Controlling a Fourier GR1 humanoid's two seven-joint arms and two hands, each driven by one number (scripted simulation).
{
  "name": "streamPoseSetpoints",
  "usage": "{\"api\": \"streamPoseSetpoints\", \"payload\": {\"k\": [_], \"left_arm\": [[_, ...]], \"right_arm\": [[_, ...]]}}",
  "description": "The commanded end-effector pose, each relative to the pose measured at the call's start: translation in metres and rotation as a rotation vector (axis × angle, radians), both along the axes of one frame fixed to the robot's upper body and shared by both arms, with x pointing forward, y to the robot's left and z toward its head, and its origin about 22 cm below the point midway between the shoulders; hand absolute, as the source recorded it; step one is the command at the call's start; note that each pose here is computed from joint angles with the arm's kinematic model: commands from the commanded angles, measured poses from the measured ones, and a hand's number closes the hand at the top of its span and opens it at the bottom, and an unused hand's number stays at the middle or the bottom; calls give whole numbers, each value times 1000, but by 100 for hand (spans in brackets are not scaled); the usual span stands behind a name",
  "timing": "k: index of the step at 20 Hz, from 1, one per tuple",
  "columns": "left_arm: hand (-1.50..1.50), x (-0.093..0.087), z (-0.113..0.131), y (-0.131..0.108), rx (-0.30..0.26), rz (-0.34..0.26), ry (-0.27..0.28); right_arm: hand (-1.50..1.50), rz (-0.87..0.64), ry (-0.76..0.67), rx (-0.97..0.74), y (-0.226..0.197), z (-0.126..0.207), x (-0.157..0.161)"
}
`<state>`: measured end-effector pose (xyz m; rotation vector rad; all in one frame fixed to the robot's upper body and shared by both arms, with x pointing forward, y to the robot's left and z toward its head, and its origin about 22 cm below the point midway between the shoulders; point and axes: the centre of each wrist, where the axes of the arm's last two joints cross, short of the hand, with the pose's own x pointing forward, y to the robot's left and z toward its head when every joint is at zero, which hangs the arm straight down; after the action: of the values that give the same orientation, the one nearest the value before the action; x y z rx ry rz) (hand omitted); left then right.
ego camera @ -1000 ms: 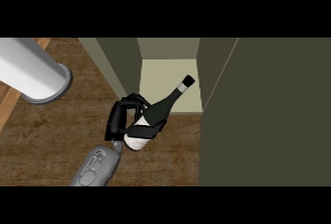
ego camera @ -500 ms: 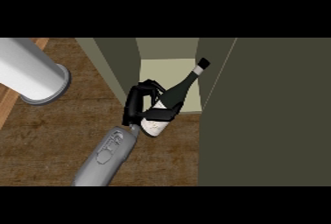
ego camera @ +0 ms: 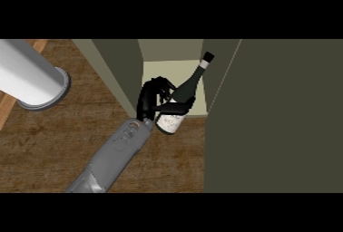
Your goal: Pick up the wine, place it into the cabinet and close the cabinet
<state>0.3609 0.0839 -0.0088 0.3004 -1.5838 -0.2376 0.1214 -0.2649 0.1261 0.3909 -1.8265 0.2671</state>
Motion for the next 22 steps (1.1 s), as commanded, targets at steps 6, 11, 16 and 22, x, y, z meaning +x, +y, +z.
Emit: {"api": "streamPoseSetpoints", "payload": {"k": [6, 11, 16, 22], "left_arm": [[150, 18, -14, 8, 100, 77, 58], [150, 16, -24, 14, 127, 139, 88], [150, 31, -15, 22, 75, 177, 77], [150, 34, -16, 28, 54, 208, 58]], "right_arm": [[-150, 79, -48, 40, 3, 32, -18], [-150, 73, -58, 47, 4, 24, -17], [-150, 53, -36, 48, -5, 14, -7], [-150, 81, -30, 64, 2, 18, -13]]}}
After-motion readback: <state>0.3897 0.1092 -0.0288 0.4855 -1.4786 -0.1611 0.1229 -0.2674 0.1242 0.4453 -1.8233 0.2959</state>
